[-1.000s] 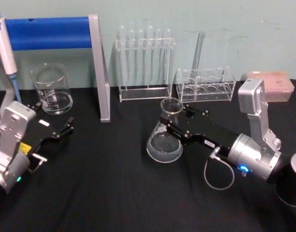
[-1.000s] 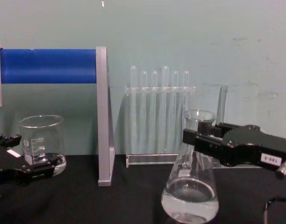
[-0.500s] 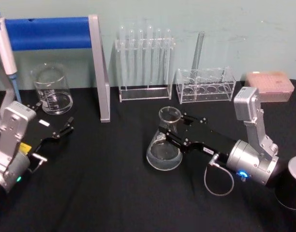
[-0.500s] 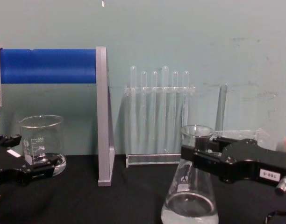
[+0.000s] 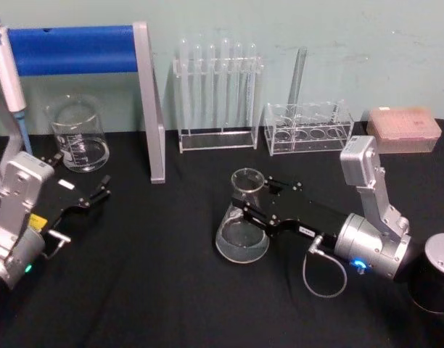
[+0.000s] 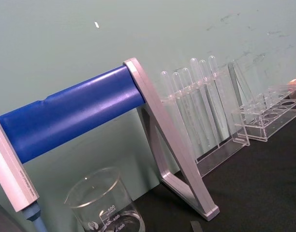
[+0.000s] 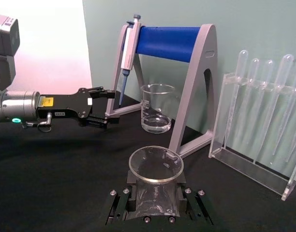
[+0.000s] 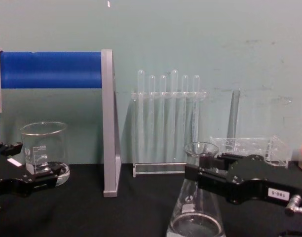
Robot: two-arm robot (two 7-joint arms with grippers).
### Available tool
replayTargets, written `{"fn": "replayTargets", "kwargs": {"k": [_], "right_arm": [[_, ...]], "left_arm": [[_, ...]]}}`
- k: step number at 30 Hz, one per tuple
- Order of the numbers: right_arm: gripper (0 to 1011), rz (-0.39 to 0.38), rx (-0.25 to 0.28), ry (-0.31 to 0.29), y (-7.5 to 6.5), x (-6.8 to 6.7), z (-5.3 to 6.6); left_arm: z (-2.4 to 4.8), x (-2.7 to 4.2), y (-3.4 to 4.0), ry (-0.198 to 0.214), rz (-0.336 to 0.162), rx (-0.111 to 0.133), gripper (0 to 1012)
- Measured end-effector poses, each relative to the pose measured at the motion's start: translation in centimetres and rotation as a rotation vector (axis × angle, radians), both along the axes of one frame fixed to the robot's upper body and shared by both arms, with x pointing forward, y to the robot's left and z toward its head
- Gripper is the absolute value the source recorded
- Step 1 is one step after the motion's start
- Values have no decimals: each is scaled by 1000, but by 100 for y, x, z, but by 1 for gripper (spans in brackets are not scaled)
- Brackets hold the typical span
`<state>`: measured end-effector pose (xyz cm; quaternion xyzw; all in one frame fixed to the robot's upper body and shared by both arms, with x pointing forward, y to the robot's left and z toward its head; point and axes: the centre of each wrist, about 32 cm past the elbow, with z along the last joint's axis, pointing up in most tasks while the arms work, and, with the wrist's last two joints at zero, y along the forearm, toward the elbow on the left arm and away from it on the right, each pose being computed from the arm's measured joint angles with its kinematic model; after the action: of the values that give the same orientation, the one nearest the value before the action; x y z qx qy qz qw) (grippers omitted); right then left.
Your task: Grasp the erlenmeyer flask with one hand, shake it three times, then place it back.
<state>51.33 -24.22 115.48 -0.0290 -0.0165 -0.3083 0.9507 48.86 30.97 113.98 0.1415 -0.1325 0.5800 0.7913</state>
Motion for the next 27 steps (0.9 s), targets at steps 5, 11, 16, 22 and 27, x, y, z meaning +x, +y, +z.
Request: {"fn": "replayTargets", "kwargs": {"k": [5,11,16,22,27], "right_arm": [[448,11,-10,6,10,16,-16],[448,18,-14,10,18,24,-28],[448,22,-16,11,24,28,-31],[448,24,-17,11,26,28,-32],[448,26,-19,14,28,28,-36]], "left_arm": [[0,0,0,0,0,0,1001],[0,0,0,0,0,0,1001],[0,0,0,0,0,0,1001],[0,0,0,0,0,0,1001],[0,0,0,0,0,0,1001]]}}
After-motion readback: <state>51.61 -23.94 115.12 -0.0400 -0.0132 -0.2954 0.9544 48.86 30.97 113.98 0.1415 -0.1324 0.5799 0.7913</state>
